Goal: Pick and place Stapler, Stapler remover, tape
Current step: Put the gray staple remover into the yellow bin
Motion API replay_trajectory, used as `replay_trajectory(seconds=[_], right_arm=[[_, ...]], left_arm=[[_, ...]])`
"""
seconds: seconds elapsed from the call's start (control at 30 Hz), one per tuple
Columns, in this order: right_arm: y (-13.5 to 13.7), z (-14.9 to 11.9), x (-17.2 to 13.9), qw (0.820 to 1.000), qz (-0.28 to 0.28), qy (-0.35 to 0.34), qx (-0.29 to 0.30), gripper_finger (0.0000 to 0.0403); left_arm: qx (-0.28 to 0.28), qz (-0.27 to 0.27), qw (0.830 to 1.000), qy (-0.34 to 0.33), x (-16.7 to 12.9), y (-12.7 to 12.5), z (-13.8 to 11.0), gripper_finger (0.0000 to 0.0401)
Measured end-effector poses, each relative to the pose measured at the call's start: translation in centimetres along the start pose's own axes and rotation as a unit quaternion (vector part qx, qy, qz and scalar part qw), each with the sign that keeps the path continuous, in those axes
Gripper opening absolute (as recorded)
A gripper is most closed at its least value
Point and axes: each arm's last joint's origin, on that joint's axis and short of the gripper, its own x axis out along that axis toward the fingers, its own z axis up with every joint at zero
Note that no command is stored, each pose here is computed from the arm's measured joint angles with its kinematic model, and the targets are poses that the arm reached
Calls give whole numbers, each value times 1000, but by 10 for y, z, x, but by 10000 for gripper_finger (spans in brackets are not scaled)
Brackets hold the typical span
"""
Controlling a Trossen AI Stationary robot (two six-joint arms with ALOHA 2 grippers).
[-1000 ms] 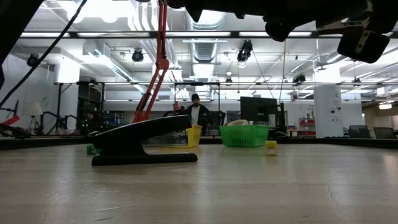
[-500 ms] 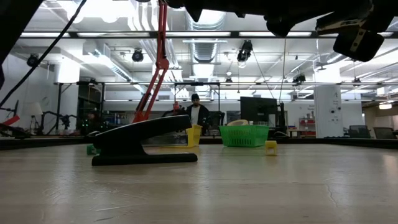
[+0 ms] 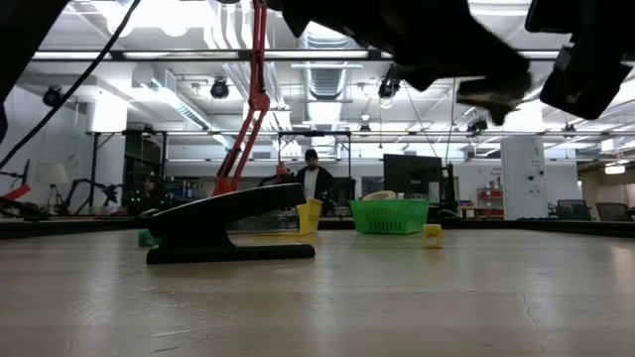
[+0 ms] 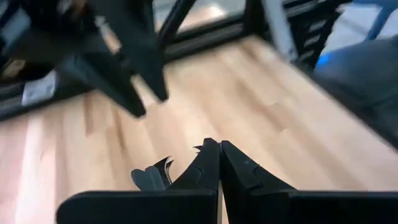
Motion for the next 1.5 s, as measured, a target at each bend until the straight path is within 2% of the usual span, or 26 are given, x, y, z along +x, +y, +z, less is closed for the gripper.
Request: replay_trajectory(seconds=[0.2, 0.33, 0.4, 0.53, 0.7, 0.83, 0.97, 1.1, 1.23, 1.37, 1.5], right_arm=[[-9, -6, 5, 999, -38, -12, 1, 140], [-18, -13, 10, 998, -64, -16, 15, 156], [-22, -17, 13, 997, -69, -12, 21, 160], [-27, -21, 17, 996, -83, -22, 24, 162], [-29, -23, 20, 996, -80, -41, 18, 154], [-30, -23, 22, 996, -76, -47, 13, 149], [-28, -22, 22, 996, -69, -62, 11, 149], [-25, -19, 22, 995, -54, -78, 8, 152], [-25, -18, 23, 994, -58, -90, -9, 149], [-26, -17, 24, 990, -86, -114, -14, 143], [-27, -16, 24, 987, -97, -126, -14, 137]], left_arm=[[-6, 108, 991, 73, -10, 6, -5, 3], [-20, 168, 973, 160, -18, 11, -19, 2], [-27, 210, 960, 183, -22, 12, -23, 2], [-20, 279, 945, 171, -34, 14, -20, 3], [-13, 376, 914, 151, -53, 14, -23, 3], [-14, 433, 892, 129, -71, 12, -37, 7], [-42, 465, 880, 86, -94, 20, -59, 6], [-100, 541, 834, 26, -114, 35, -91, 8], [-152, 554, 819, -11, -130, 51, -124, 11], [-188, 522, 832, -24, -140, 64, -143, 6], [-214, 529, 820, -29, -144, 73, -152, 10]])
